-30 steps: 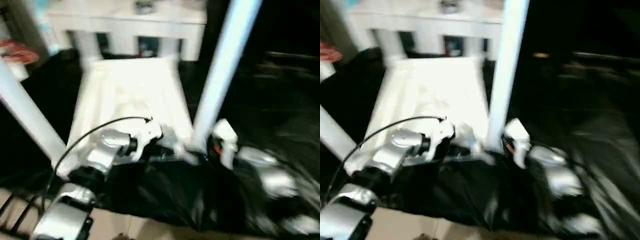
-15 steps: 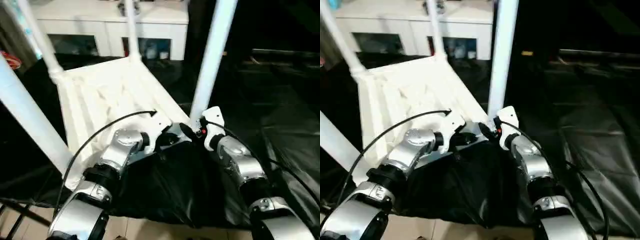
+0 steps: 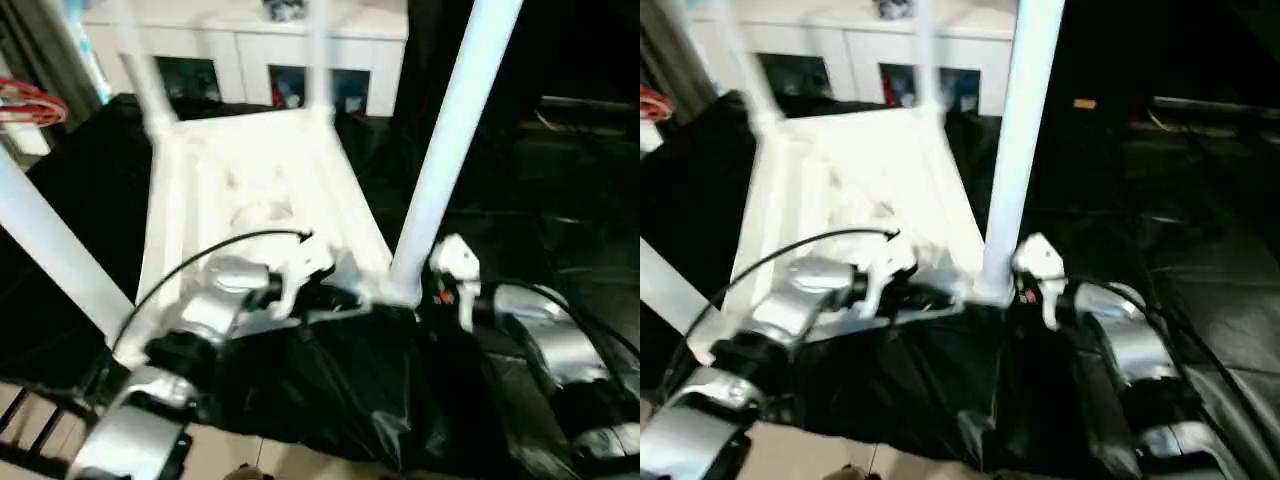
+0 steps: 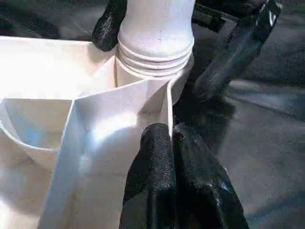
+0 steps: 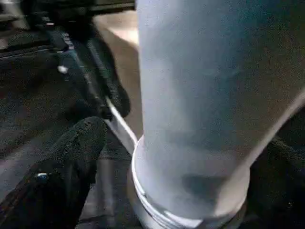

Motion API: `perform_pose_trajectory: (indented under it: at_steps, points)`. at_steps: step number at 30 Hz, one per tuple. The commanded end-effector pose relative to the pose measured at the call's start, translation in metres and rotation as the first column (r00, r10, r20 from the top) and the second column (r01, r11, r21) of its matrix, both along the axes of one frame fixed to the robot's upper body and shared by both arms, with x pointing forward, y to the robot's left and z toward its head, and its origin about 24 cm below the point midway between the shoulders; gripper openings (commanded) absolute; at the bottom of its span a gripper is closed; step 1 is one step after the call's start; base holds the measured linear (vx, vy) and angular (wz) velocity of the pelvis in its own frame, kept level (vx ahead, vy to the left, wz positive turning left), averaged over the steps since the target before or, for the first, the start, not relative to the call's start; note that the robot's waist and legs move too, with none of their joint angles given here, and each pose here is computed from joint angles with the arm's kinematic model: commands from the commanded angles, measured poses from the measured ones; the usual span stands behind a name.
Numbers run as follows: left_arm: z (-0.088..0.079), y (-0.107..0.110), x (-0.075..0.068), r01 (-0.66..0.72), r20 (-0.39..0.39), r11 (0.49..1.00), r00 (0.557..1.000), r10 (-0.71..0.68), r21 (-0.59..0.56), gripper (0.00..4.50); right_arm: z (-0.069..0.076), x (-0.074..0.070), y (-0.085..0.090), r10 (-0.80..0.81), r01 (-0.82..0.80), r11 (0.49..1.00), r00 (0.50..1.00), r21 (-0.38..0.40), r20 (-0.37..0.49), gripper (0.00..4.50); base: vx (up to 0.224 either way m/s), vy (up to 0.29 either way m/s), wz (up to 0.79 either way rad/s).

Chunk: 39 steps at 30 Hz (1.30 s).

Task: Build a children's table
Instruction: Rotate leg to tighten

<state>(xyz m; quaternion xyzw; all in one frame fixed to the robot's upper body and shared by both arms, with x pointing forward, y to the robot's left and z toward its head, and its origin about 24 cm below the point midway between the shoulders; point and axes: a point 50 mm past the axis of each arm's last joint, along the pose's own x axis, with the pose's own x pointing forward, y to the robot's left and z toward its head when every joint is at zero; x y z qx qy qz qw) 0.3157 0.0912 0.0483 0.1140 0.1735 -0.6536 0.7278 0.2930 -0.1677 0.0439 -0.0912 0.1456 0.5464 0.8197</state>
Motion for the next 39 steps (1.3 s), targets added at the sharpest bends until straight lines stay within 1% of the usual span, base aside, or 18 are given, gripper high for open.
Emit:
perform_pose_trajectory:
  at_steps: [1,4,5,6,8,9,11,13,18,20,21,24,25,27,33,36,37,39]
  points:
    - [0.024,-0.014,0.0,0.106,0.083,0.991,0.992,-0.099,-0.082,0.0,-0.008,-0.01,0.011,0.111,-0.112,0.994,0.992,-0.005,-0.066,4.42,0.0,0.0,0.0]
    - [0.023,-0.007,-0.001,0.147,0.062,0.988,0.988,-0.143,-0.055,0.0,-0.007,-0.015,0.008,0.155,-0.158,0.987,0.984,-0.026,-0.085,4.42,0.0,0.0,0.0]
    - [0.023,-0.003,-0.002,0.169,0.049,0.985,0.985,-0.167,-0.044,0.0,-0.007,-0.017,0.006,0.172,-0.176,0.984,0.98,-0.038,-0.097,4.15,0.0,0.0,0.0]
    - [0.023,-0.003,-0.002,0.169,0.049,0.985,0.985,-0.167,-0.044,0.0,-0.007,-0.017,0.006,0.172,-0.176,0.984,0.98,-0.038,-0.097,4.06,0.0,0.0,0.0]
    - [0.022,-0.001,-0.003,0.179,0.041,0.983,0.983,-0.177,-0.039,0.0,-0.007,-0.018,0.005,0.181,-0.186,0.982,0.978,-0.04,-0.104,4.06,0.0,0.0,0.0]
    - [0.022,0.002,-0.004,0.198,0.03,0.98,0.98,-0.197,-0.031,0.0,-0.006,-0.02,0.004,0.193,-0.198,0.979,0.974,-0.037,-0.116,4.01,0.0,0.0,0.0]
    - [0.022,0.003,-0.005,0.21,0.017,0.977,0.978,-0.21,-0.026,0.0,-0.006,-0.022,0.006,0.203,-0.208,0.978,0.971,-0.027,-0.125,3.68,0.0,0.0,0.0]
    - [0.021,0.004,-0.006,0.216,0.011,0.976,0.976,-0.215,-0.025,0.0,-0.006,-0.023,0.009,0.21,-0.214,0.977,0.969,-0.017,-0.132,3.62,0.0,0.0,0.0]
    - [0.019,0.0,-0.006,0.192,0.024,0.981,0.981,-0.191,-0.033,0.0,-0.011,-0.025,0.015,0.2,-0.2,0.98,0.969,0.014,-0.146,3.22,0.0,0.0,0.0]
    - [0.019,-0.005,-0.002,0.141,0.046,0.989,0.989,-0.139,-0.045,0.0,-0.012,-0.02,0.018,0.151,-0.146,0.988,0.981,0.041,-0.126,3.02,0.0,0.0,0.0]
    - [0.019,-0.005,-0.002,0.133,0.05,0.99,0.99,-0.13,-0.048,0.0,-0.013,-0.019,0.018,0.141,-0.136,0.99,0.982,0.046,-0.123,3.02,0.0,0.0,0.0]
    - [0.019,-0.013,0.005,0.046,0.076,0.998,0.996,-0.042,-0.052,0.0,-0.015,-0.006,0.024,-0.008,0.013,0.998,0.997,0.064,-0.079,2.74,0.0,0.0,0.0]
    - [0.019,-0.014,0.005,0.035,0.079,0.998,0.996,-0.031,-0.053,0.0,-0.015,-0.004,0.025,-0.031,0.036,0.997,0.997,0.064,-0.072,2.74,0.0,0.0,0.0]
    - [0.019,-0.025,0.011,-0.047,0.1,0.997,0.994,0.053,-0.067,0.0,-0.019,0.009,0.033,-0.177,0.18,0.981,0.983,0.072,-0.049,2.71,0.0,0.0,0.0]
    - [0.018,-0.044,0.018,-0.192,0.122,0.978,0.972,0.201,-0.083,0.0,-0.029,0.02,0.051,-0.331,0.334,0.941,0.942,0.054,-0.052,2.67,0.0,0.0,0.0]
    - [0.019,-0.054,0.022,-0.272,0.138,0.959,0.95,0.281,-0.086,0.0,-0.034,0.027,0.063,-0.433,0.436,0.899,0.899,0.044,-0.061,2.66,0.0,0.0,0.0]
    - [0.019,-0.054,0.022,-0.272,0.138,0.959,0.95,0.281,-0.086,0.0,-0.034,0.027,0.063,-0.433,0.436,0.899,0.899,0.044,-0.061,2.66,0.0,0.0,0.0]
    - [0.019,-0.057,0.023,-0.291,0.149,0.953,0.942,0.301,-0.088,0.0,-0.033,0.031,0.071,-0.454,0.456,0.888,0.89,0.052,-0.044,2.66,0.0,0.0,0.0]
